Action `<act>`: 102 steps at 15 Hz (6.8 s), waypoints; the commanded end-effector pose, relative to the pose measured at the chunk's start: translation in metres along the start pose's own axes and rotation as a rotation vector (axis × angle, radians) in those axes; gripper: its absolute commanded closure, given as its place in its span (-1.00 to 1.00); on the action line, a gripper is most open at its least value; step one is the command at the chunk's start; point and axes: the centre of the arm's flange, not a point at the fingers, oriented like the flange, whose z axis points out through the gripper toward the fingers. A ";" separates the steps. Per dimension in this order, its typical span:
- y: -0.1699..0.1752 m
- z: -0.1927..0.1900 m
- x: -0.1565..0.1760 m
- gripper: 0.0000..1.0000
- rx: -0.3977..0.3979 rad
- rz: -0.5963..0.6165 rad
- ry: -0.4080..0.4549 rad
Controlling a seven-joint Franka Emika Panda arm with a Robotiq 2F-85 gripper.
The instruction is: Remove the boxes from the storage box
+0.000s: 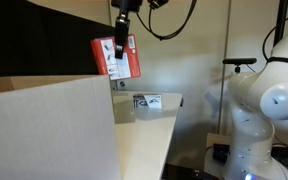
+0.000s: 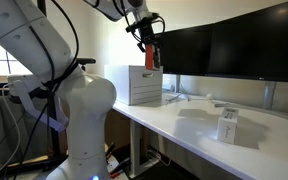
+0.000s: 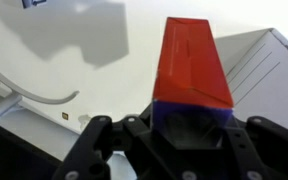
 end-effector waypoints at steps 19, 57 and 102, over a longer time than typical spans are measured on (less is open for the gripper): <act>0.106 0.154 -0.158 0.65 -0.023 0.176 -0.116; 0.231 0.250 -0.181 -0.86 -0.009 0.257 -0.244; -0.193 0.041 0.227 -1.00 0.242 -0.881 0.168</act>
